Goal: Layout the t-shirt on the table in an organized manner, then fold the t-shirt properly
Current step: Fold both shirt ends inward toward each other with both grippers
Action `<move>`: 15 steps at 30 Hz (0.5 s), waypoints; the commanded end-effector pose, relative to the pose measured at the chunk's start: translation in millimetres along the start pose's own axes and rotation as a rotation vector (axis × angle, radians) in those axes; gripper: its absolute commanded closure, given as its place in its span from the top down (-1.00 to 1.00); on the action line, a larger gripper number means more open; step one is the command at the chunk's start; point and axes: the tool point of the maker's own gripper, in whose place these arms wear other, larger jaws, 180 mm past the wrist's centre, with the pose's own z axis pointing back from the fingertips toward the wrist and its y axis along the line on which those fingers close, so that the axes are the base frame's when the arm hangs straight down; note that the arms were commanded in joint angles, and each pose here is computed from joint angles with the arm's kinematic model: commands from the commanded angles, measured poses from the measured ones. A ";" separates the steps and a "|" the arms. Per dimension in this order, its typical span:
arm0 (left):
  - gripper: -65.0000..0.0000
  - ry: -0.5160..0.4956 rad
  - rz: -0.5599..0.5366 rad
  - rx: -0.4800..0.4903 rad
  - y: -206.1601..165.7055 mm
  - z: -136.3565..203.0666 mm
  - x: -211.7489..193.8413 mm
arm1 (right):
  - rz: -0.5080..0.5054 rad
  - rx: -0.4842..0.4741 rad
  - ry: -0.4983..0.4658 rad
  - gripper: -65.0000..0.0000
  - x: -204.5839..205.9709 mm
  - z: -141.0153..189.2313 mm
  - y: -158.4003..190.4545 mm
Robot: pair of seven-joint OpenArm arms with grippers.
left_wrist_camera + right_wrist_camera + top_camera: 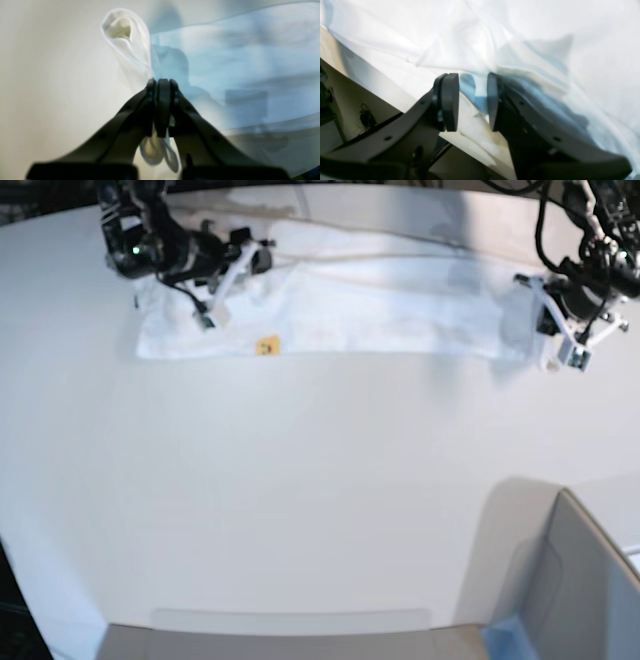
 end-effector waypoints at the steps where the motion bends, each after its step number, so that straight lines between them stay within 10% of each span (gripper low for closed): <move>1: -1.00 -0.011 -0.013 0.001 -1.3 2.9 4.7 | 0.008 0.005 -0.016 -0.39 5.4 1.4 3.2; 15: -1.00 -0.010 -0.040 -0.076 -29.9 -7.6 7.9 | 0.079 0.095 0.083 -0.39 17.5 -46.7 40.0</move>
